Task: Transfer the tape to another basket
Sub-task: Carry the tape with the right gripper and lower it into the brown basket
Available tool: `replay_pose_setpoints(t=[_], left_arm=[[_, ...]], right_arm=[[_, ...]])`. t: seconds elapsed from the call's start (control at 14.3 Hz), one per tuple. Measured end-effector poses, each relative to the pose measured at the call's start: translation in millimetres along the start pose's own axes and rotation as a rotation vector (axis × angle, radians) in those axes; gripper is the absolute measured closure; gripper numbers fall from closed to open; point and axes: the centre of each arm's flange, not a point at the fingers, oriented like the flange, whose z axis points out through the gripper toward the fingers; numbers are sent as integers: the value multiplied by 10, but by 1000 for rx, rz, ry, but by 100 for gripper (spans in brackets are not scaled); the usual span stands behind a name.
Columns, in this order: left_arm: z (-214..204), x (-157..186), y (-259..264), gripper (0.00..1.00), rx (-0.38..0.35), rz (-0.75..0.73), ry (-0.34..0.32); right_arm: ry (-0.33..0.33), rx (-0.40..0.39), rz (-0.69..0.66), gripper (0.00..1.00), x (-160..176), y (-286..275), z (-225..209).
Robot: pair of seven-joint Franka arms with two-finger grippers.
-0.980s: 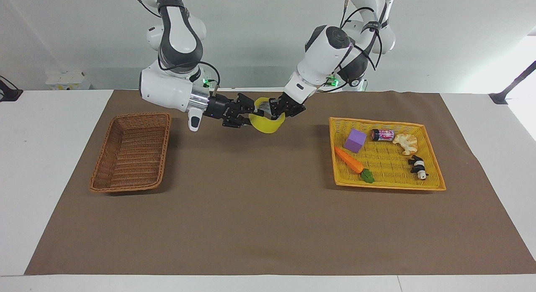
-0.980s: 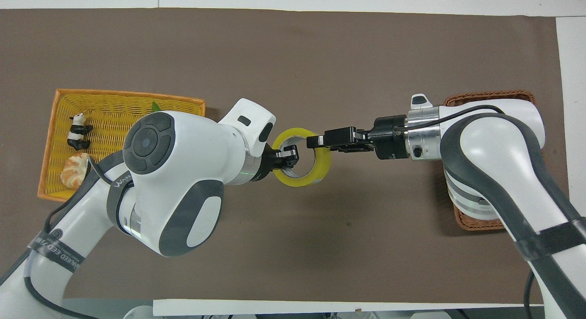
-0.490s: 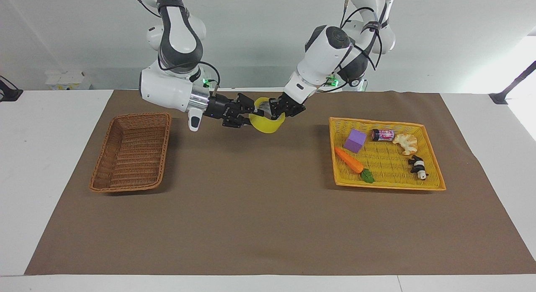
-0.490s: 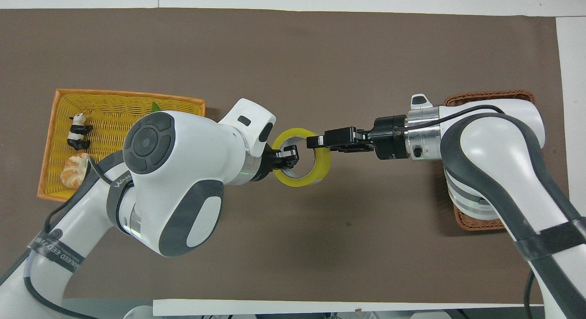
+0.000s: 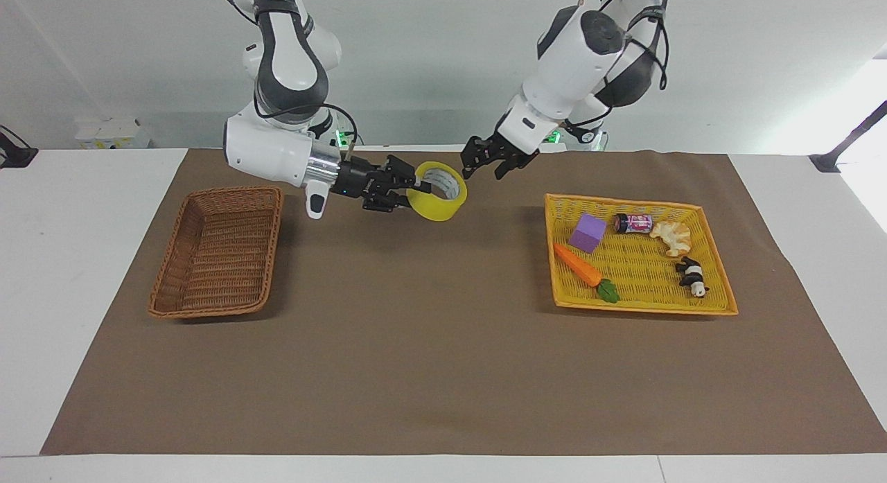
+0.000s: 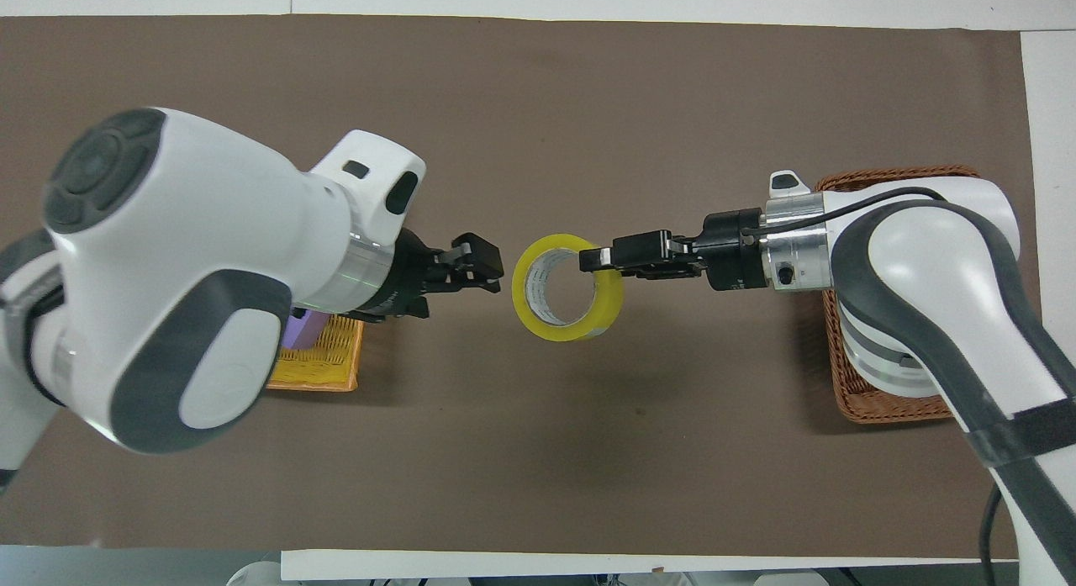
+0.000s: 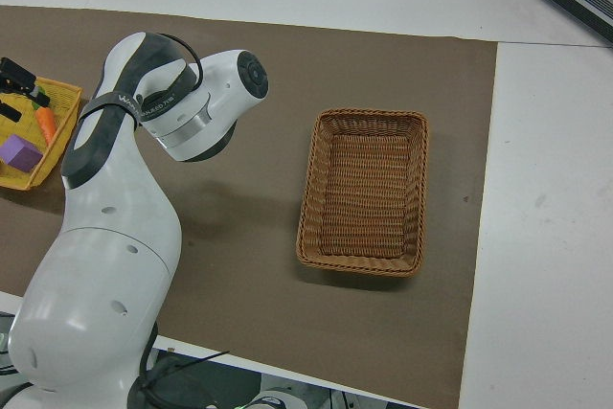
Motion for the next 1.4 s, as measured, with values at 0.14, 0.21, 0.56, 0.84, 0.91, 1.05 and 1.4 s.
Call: replay_pose_setpoints(t=[0.14, 0.21, 0.56, 0.84, 0.91, 1.05, 1.4], left_arm=[[-223, 155, -364, 0, 144, -15, 79], [-303, 250, -551, 0, 212, -23, 115], [-782, 996, -1850, 0, 261, 33, 138], [-1042, 1225, -2602, 0, 261, 115, 131], [-1052, 1231, -2632, 0, 261, 117, 131], [-1052, 1231, -2633, 0, 262, 117, 131], [-1045, 1229, -2624, 0, 262, 120, 129]], right_arm=[[-16, 0, 20, 46, 26, 183, -337], [-30, -10, 26, 46, 22, 300, -556], [-68, -79, 10, 46, -193, 942, -1631], [-59, -136, 31, 46, -544, 1476, -2454], [-46, -133, 47, 46, -628, 1570, -2612], [-27, -116, 72, 46, -777, 1696, -2858], [-36, -186, -7, 46, -831, 2110, -3332]])
